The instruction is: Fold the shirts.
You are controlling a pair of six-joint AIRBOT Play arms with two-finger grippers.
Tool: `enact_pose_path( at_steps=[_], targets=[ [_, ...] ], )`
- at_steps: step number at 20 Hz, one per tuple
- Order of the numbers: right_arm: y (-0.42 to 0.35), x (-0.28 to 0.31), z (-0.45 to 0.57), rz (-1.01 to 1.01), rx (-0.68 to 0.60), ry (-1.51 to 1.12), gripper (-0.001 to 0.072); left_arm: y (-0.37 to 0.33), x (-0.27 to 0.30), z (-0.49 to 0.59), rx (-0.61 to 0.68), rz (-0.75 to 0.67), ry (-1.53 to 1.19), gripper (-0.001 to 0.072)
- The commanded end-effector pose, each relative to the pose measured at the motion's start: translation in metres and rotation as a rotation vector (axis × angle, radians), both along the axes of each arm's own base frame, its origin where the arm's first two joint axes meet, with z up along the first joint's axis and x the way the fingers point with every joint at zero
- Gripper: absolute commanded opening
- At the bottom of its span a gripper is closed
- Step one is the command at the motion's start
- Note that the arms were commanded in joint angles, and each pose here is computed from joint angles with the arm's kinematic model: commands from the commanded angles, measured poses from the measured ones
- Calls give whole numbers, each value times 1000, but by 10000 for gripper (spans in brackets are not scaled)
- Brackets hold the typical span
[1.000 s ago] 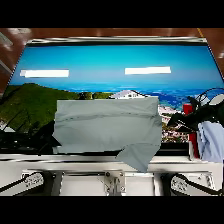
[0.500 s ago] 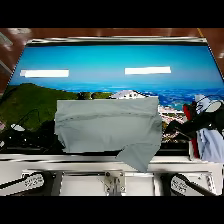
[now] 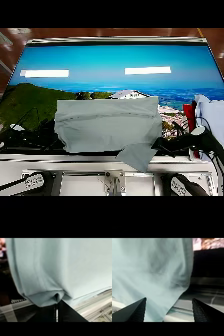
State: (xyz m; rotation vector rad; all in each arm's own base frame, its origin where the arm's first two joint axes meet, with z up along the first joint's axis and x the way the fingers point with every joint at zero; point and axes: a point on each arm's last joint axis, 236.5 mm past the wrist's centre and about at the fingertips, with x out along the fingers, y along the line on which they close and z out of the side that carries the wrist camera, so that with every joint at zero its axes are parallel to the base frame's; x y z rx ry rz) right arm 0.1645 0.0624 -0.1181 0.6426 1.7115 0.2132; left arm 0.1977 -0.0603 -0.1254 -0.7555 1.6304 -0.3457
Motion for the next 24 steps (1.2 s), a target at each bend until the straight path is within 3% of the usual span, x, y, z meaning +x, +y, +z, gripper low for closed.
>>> enact_pose_path(
  at_steps=[1,2,4,7,9,14,19,24],
  targets=[
    [14,1,-19,0,-44,-41,625,-5,3,5,-27,8,-7,41],
    [17,3,-21,-1,-58,-46,495,-5,3,5,-28,8,-10,41],
    [21,4,-19,8,-57,-52,52,-5,4,5,-28,2,-17,41],
    [29,29,16,65,-8,-175,58,3,21,15,-1,-15,-90,40],
    [23,68,57,71,-40,-348,57,16,51,38,56,-19,-215,40],
    [1,183,148,-155,-98,-742,57,42,146,127,172,64,-571,39],
    [3,256,136,-170,-98,-751,57,25,208,132,209,93,-631,40],
    [18,299,69,-144,-79,-609,58,26,229,70,172,145,-455,40]
  ],
)
